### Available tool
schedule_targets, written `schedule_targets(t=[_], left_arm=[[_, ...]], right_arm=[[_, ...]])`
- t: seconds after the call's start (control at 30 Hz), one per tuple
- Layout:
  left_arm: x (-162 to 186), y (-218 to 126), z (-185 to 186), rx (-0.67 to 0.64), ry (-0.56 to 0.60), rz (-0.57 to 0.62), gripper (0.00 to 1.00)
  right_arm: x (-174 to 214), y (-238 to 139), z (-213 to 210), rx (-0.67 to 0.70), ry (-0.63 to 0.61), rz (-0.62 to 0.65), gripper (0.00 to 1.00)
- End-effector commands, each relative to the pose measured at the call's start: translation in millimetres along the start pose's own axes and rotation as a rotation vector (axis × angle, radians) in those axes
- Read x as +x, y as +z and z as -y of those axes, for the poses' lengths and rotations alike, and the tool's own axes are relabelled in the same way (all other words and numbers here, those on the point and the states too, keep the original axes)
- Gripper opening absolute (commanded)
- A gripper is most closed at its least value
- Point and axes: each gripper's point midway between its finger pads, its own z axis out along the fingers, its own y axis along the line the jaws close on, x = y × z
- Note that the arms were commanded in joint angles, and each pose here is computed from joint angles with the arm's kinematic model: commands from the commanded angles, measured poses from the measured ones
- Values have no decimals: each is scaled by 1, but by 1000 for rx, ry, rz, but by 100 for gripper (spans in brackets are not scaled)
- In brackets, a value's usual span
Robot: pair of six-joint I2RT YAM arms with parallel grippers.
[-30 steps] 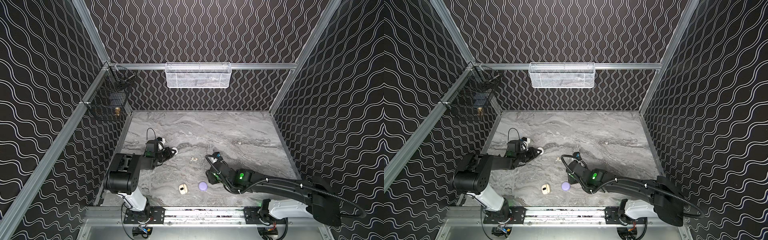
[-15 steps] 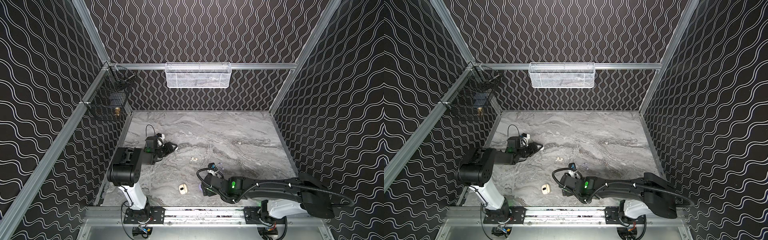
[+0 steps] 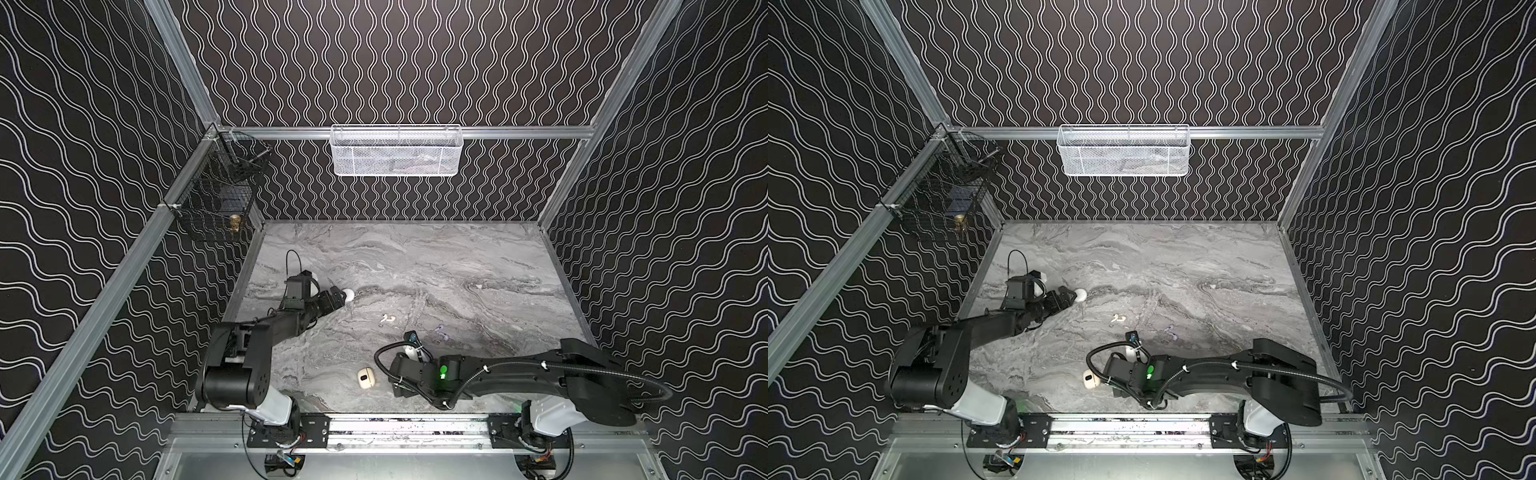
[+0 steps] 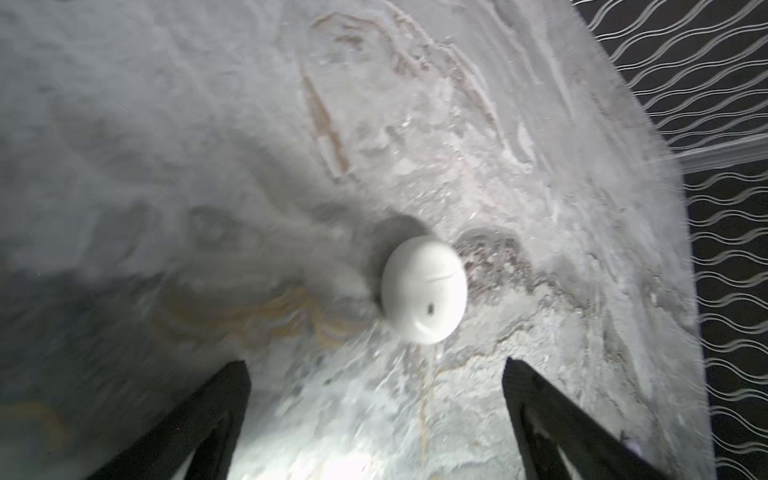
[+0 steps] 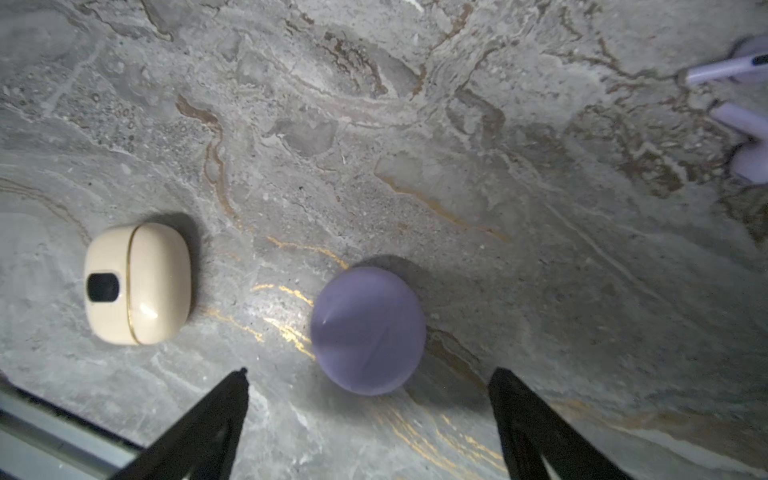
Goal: Insert the wireless bluetooth earbuds into the charging case
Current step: 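Open the left gripper off the white case while the right gripper grasps the lavender case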
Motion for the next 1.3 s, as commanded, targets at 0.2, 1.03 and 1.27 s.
schedule_targets(t=[0.2,1.03,1.27], left_arm=[[-2,-22,-5,-50,40,50,98],[-4,-29,4,-10,54,68,98],[-5,-29,5,-5,54,70,98]], right_arm=[[3,19,12,152,-4,-16,85],[16,29,14,121,-26,-41,72],[17,34,19,171,-31,-45,71]])
